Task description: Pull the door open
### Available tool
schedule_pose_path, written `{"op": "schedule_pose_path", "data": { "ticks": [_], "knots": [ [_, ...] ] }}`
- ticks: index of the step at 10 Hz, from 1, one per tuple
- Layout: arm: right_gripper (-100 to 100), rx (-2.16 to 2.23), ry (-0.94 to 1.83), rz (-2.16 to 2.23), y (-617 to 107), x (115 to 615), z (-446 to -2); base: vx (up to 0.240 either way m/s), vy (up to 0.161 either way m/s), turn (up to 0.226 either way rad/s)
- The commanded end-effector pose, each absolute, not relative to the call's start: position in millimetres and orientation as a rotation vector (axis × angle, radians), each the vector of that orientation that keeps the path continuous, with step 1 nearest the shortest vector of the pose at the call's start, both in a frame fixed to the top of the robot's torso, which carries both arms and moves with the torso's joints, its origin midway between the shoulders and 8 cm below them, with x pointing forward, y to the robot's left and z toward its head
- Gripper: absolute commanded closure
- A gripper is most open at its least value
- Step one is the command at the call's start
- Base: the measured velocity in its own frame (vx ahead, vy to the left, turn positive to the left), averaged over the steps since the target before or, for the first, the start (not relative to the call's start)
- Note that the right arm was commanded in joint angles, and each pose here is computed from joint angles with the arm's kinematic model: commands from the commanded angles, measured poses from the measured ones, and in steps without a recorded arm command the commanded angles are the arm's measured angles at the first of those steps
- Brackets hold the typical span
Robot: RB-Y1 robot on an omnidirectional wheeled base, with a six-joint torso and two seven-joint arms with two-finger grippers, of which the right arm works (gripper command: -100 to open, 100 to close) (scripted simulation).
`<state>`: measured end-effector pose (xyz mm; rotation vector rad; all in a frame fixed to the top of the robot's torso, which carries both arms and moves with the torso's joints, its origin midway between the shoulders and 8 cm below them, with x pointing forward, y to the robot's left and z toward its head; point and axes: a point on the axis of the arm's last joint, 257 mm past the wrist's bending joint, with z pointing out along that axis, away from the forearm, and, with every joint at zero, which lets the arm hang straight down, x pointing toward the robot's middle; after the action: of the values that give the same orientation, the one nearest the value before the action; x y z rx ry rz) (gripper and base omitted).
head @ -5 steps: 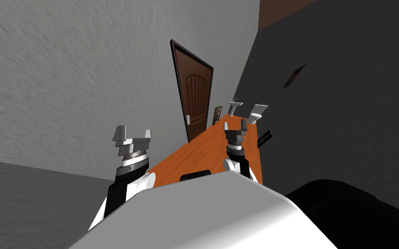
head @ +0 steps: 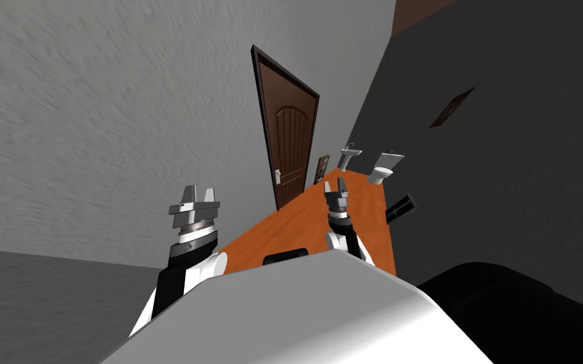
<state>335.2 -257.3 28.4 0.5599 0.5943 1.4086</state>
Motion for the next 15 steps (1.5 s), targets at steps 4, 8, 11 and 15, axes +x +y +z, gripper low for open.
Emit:
{"op": "schedule_pose_path", "data": {
  "ticks": [4, 8, 11, 15],
  "knots": [
    [-100, 0.514, 0.74, 1.264, -245, 358, -6, 0.135, -0.001, 0.087],
    [-100, 0.462, 0.861, 1.137, -237, 376, -38, 0.128, 0.009, 0.084],
    [-100, 0.423, 0.936, 1.055, -233, 386, -60, 0.103, -0.008, 0.072],
    [-100, 0.362, 1.037, 0.941, -229, 399, -90, 0.1, 0.003, 0.078]
  ]
}}
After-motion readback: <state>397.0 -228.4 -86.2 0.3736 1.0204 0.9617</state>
